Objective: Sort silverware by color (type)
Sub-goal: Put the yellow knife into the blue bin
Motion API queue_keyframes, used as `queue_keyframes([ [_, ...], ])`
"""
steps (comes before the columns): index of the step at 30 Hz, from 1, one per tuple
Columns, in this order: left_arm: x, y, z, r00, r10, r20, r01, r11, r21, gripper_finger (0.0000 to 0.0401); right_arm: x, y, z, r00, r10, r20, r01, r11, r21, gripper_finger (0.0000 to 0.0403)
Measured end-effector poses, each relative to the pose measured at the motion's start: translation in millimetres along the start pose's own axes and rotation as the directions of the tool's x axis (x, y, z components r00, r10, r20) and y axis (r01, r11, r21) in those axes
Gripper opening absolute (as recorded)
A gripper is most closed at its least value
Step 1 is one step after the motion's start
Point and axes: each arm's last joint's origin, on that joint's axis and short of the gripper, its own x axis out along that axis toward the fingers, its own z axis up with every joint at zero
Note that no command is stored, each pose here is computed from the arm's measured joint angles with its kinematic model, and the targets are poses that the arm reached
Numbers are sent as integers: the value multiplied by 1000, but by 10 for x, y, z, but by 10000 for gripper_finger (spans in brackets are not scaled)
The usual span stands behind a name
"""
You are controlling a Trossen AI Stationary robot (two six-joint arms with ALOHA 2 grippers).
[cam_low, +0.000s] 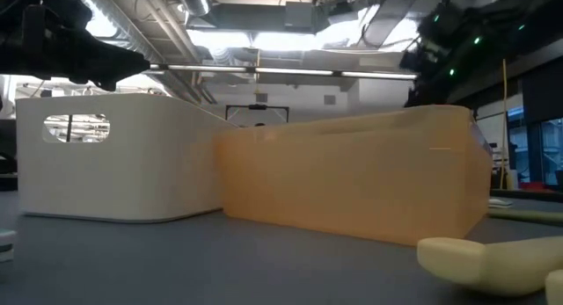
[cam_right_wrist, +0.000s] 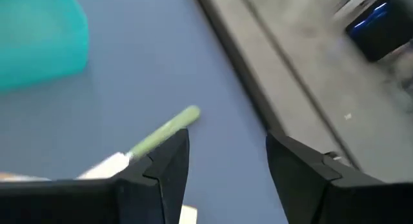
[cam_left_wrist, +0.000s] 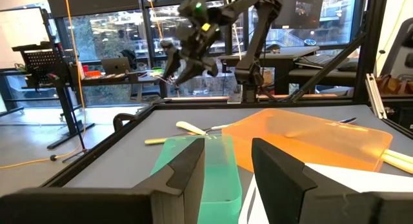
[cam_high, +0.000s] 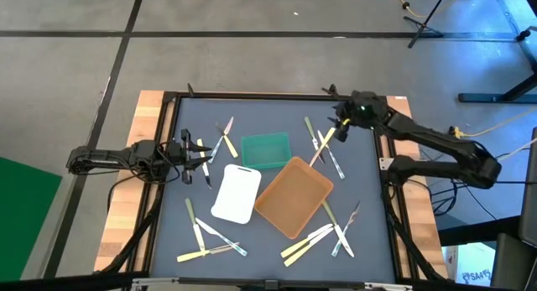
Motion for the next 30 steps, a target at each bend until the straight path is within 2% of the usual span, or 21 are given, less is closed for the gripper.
queue_keyframes([
  [5, 0, 0, -1, 1000, 0, 0, 0, 1000, 0, 123, 217, -86, -138, 992, 97, -82, -97, 995, 3, 193],
  [11, 0, 0, -1, 1000, 0, -1, 0, 1000, -1, 123, 350, -198, -14, 968, 170, -187, -189, 978, -91, 193],
  [15, 0, 0, 0, 1000, 0, 0, 0, 1000, -1, 123, 417, -273, 140, 949, 224, -223, -270, 941, -205, 193],
  [19, 0, 0, 0, 1000, 0, 0, 0, 1000, -4, 123, 495, -305, 201, 911, 297, -287, -372, 892, -257, 193],
  [26, 0, 0, -1, 1000, 0, 0, 0, 1000, -4, 123, 642, -253, 56, 815, 364, -450, -516, 811, -277, 193],
  [30, 0, 0, -2, 1000, 0, -1, 0, 1000, -4, 123, 725, -235, -6, 788, 376, -488, -548, 789, -277, 193],
])
